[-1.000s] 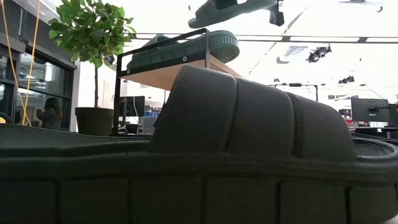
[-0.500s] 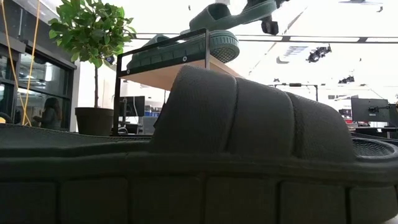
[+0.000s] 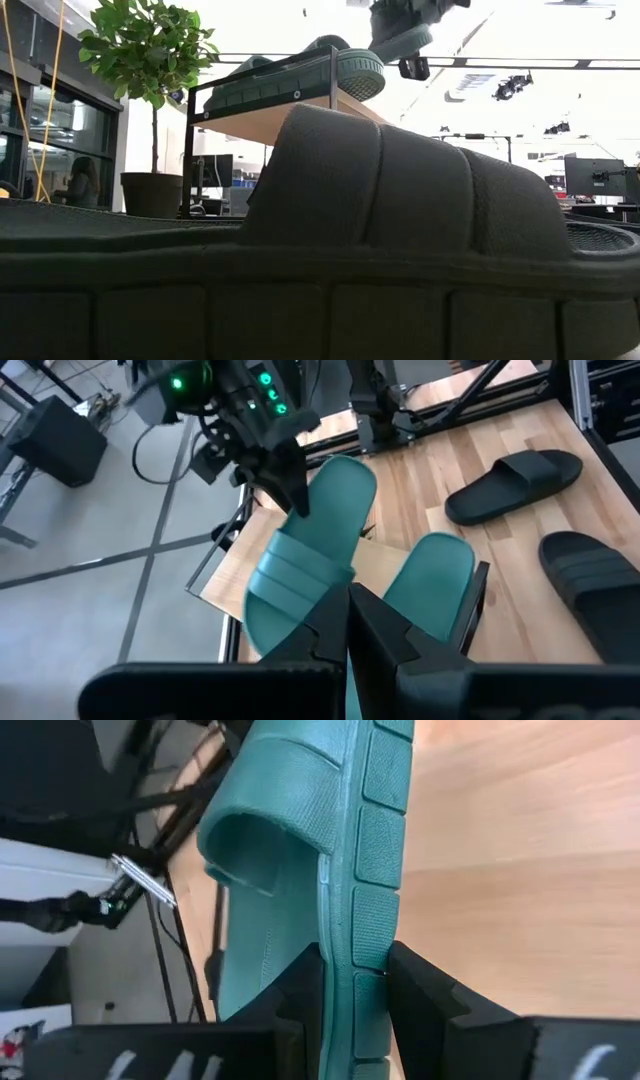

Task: Pick and place slides into the shelf
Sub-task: Put the blue slide on the shelf

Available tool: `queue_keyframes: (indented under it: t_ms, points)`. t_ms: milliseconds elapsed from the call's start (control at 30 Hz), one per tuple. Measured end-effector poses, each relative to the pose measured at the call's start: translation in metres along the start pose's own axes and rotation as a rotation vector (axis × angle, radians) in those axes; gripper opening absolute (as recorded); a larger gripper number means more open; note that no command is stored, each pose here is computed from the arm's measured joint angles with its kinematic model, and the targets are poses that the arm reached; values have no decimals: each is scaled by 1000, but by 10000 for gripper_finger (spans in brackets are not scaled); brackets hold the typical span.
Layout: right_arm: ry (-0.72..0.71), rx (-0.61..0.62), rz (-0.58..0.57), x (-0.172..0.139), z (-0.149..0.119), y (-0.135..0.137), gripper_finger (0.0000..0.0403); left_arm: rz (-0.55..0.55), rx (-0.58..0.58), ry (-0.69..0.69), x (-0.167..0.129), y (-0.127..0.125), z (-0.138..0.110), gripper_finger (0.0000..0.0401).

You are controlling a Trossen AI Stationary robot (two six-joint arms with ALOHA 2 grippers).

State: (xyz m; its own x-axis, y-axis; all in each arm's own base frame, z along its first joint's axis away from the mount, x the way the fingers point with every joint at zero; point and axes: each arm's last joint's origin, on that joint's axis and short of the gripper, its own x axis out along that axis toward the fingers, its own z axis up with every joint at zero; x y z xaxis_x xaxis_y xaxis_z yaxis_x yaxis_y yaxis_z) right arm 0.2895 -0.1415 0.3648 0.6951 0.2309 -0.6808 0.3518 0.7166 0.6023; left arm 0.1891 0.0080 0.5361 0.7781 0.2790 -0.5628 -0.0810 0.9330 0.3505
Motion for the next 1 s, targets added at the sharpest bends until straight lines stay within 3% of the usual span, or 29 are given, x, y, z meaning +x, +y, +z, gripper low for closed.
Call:
queue_keyframes:
  t_ms: [667, 1000]
  points:
    - [-53, 8, -46, -2, 9, -19, 70, -1, 0, 4, 0, 0, 0, 0]
    - [-48, 83, 22, 26, -2, -45, 54, -1, -10, 4, 0, 0, 0, 0]
